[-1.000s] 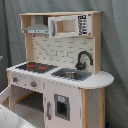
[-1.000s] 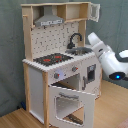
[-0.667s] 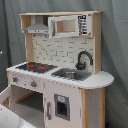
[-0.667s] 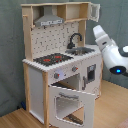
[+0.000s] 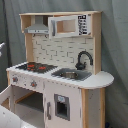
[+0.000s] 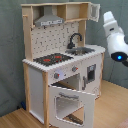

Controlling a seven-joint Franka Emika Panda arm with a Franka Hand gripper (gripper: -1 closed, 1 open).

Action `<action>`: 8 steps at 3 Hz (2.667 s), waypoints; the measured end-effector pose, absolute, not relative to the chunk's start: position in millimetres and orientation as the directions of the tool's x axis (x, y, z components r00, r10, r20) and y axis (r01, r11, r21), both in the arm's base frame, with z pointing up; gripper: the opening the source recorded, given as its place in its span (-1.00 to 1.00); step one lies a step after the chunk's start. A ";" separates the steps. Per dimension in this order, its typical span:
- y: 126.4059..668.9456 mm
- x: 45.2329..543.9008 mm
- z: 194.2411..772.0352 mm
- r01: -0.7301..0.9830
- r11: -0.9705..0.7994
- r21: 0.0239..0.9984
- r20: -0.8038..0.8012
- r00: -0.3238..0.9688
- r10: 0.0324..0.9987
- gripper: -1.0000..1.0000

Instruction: Play with the kitchen

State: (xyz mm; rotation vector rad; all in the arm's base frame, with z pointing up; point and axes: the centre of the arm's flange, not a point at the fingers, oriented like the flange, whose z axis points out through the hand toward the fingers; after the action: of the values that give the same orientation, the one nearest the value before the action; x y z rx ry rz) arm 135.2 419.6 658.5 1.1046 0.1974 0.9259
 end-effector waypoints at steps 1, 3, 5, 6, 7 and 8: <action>395.9 129.0 684.7 -0.584 0.100 0.806 0.376 0.635 0.675 1.00; 337.8 123.4 726.3 -0.714 -0.008 0.700 0.588 0.571 0.573 1.00; 291.6 141.0 726.4 -0.788 -0.081 0.610 0.708 0.495 0.504 1.00; 269.6 147.3 726.0 -0.815 -0.118 0.567 0.755 0.457 0.470 1.00; 246.8 150.1 730.7 -0.833 -0.179 0.524 0.800 0.409 0.438 1.00; 231.0 156.4 735.1 -0.832 -0.248 0.496 0.828 0.367 0.424 1.00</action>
State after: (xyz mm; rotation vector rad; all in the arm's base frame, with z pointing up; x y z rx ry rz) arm 156.4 231.0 735.1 1.3557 -0.4090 1.2457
